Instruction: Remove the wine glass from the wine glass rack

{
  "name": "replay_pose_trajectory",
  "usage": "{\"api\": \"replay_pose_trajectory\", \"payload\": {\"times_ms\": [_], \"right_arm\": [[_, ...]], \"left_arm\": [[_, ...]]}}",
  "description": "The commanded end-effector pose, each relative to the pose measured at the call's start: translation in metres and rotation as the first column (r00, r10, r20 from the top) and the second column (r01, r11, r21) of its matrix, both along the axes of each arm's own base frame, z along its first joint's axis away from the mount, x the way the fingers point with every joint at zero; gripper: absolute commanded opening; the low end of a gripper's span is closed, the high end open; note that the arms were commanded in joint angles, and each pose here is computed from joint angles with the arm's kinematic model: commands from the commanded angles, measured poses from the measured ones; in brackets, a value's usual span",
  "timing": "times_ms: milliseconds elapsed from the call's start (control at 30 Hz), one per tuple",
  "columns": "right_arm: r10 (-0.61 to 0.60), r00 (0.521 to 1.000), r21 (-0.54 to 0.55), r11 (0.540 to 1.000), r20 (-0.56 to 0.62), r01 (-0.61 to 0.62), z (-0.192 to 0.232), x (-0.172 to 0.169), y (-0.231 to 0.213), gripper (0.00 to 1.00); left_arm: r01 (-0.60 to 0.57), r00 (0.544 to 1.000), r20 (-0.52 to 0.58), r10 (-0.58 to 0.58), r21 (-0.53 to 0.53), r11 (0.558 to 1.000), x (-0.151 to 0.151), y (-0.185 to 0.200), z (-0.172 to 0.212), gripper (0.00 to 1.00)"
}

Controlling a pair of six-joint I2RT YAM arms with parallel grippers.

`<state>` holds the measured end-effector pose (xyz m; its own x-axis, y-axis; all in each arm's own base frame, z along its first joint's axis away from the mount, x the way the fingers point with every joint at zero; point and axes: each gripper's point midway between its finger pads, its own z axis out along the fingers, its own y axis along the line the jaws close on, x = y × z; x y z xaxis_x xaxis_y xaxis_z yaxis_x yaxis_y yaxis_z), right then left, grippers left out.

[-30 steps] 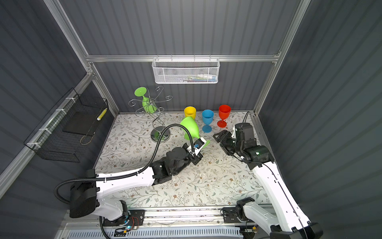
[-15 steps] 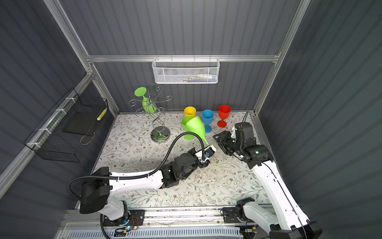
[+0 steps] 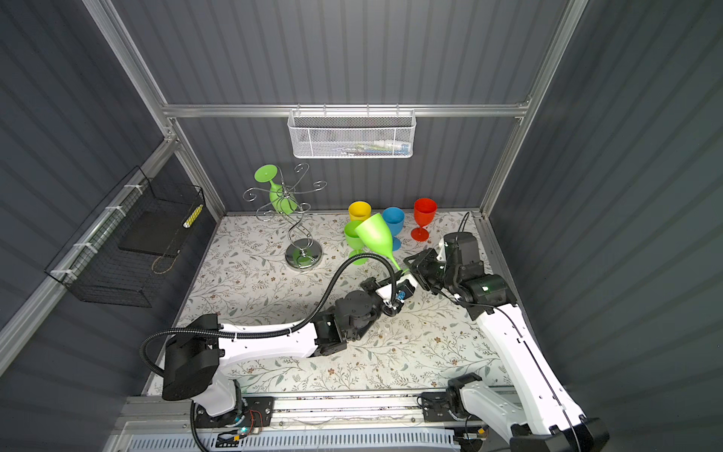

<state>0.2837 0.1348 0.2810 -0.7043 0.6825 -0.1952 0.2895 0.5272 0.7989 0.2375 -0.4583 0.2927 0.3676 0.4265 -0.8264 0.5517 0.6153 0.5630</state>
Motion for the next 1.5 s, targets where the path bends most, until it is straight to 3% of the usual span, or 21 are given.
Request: {"api": "replay_pose_trajectory", "payload": {"times_ms": [0, 467, 567, 833, 967, 1100, 1300, 1467], "right_arm": [[-0.005, 1.0, 0.009, 1.0, -0.008, 0.005, -0.005, -0.001, -0.001, 0.35], [-0.014, 1.0, 0.013, 1.0, -0.003, 0.014, -0.008, 0.002, -0.001, 0.09], [-0.03, 0.999, 0.009, 1.0, 0.011, 0.03, -0.007, 0.003, -0.004, 0.04], [-0.064, 0.995, 0.001, 0.998, 0.076, 0.064, 0.0, 0.008, -0.012, 0.0], [-0.087, 0.989, -0.01, 0.996, 0.121, 0.088, 0.003, 0.015, -0.017, 0.0], [-0.095, 0.98, -0.029, 0.994, 0.176, 0.102, 0.007, 0.022, -0.023, 0.0], [-0.108, 0.962, -0.093, 0.986, 0.25, 0.135, 0.001, 0.025, -0.04, 0.0], [-0.1, 0.932, -0.163, 0.973, 0.349, 0.166, -0.001, 0.03, -0.053, 0.0]], "left_arm": [[-0.015, 0.999, 0.045, 0.018, -0.061, 0.998, 0.0, -0.001, 0.024, 0.0], [0.012, 0.998, 0.07, -0.006, -0.086, 0.996, -0.012, -0.004, 0.034, 0.0], [0.003, 0.998, 0.064, 0.004, -0.106, 0.994, -0.012, 0.0, 0.039, 0.12], [-0.025, 1.0, -0.02, 0.022, -0.156, 0.987, -0.015, 0.024, 0.056, 0.59], [-0.022, 0.996, -0.088, 0.008, -0.164, 0.986, -0.019, 0.035, 0.063, 0.74], [-0.002, 0.988, -0.15, -0.022, -0.159, 0.987, -0.025, 0.04, 0.069, 0.79], [0.021, 0.964, -0.256, -0.072, -0.197, 0.98, -0.023, 0.043, 0.086, 0.79], [0.017, 0.895, -0.417, -0.155, -0.317, 0.948, 0.002, 0.058, 0.1, 0.79]]}}
